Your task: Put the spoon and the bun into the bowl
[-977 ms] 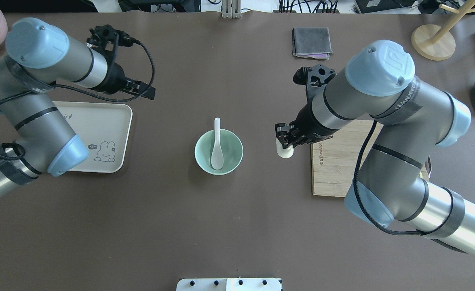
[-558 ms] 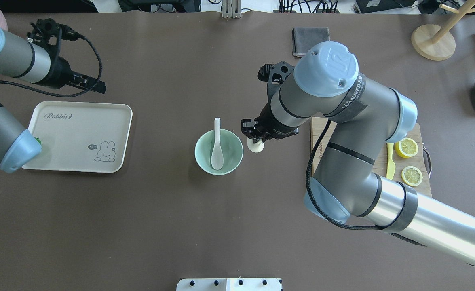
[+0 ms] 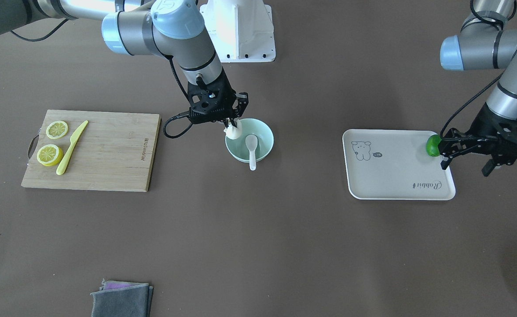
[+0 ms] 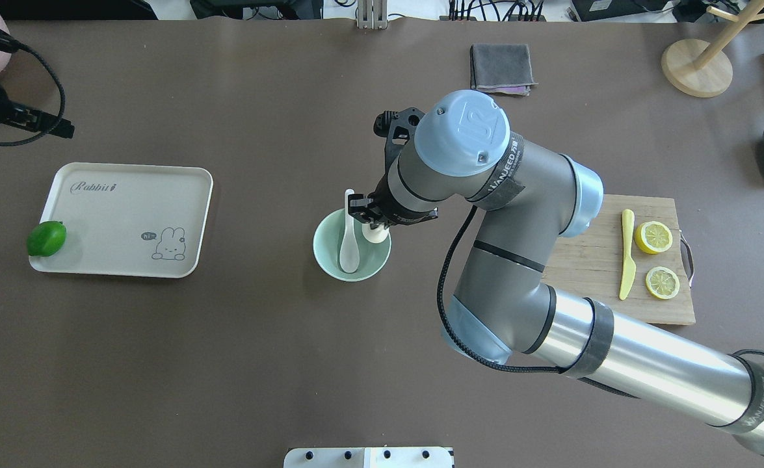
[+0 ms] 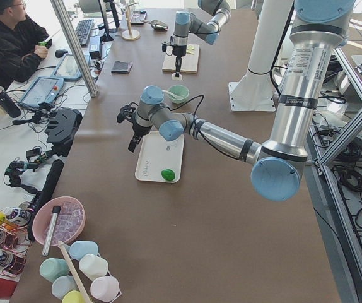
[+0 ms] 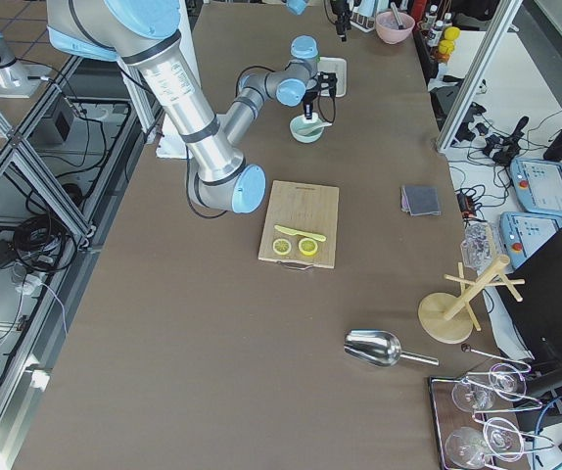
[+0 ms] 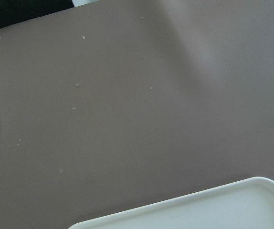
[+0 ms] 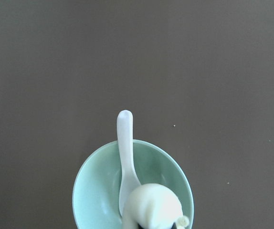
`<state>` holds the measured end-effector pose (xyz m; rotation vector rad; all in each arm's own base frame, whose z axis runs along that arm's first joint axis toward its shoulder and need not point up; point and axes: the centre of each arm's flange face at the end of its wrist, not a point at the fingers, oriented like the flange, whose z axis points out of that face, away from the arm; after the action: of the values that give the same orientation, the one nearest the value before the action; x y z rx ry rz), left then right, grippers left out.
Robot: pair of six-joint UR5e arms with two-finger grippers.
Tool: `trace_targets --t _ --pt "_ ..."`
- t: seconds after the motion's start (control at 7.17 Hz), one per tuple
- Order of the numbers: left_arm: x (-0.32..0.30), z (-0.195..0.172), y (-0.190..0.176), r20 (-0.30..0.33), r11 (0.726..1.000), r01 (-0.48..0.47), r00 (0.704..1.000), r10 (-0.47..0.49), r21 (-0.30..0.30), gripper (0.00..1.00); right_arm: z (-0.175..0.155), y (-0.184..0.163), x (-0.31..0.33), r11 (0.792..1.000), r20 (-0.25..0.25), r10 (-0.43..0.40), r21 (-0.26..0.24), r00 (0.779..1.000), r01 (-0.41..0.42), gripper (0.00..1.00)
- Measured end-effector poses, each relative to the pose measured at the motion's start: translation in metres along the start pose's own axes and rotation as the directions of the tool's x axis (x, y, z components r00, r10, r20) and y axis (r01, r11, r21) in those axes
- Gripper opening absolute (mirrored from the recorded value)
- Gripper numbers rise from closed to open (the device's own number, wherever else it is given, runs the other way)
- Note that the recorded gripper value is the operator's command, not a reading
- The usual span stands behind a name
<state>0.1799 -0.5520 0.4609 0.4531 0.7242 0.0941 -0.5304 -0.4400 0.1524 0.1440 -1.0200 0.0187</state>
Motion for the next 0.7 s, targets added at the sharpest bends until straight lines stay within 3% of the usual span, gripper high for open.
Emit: trace_targets --t 0.14,0.28,0.42,0.7 --pt "-0.015 0.001 0.009 0.016 1.0 0.015 1.0 -0.015 -0.012 0.98 0.009 -0.001 -0.012 1.0 -0.005 -0.002 0.014 1.0 0.002 0.0" --pt "-0.023 0.002 0.014 0.026 1.0 0.025 0.999 -0.025 -0.019 0.98 0.022 -0.003 -0.022 1.0 0.002 0.002 0.028 1.0 -0.002 0.31" --pt "-0.03 0.0 0.015 0.034 0.999 0.032 0.999 -0.031 -0.019 0.98 0.037 -0.004 -0.025 0.999 0.017 0.009 0.038 1.0 -0.01 0.99" --pt "-0.044 -0.006 0.012 0.053 1.0 -0.004 0.999 0.005 -0.018 0.98 0.047 -0.003 -0.028 0.999 0.034 0.017 0.039 0.999 -0.019 1.0"
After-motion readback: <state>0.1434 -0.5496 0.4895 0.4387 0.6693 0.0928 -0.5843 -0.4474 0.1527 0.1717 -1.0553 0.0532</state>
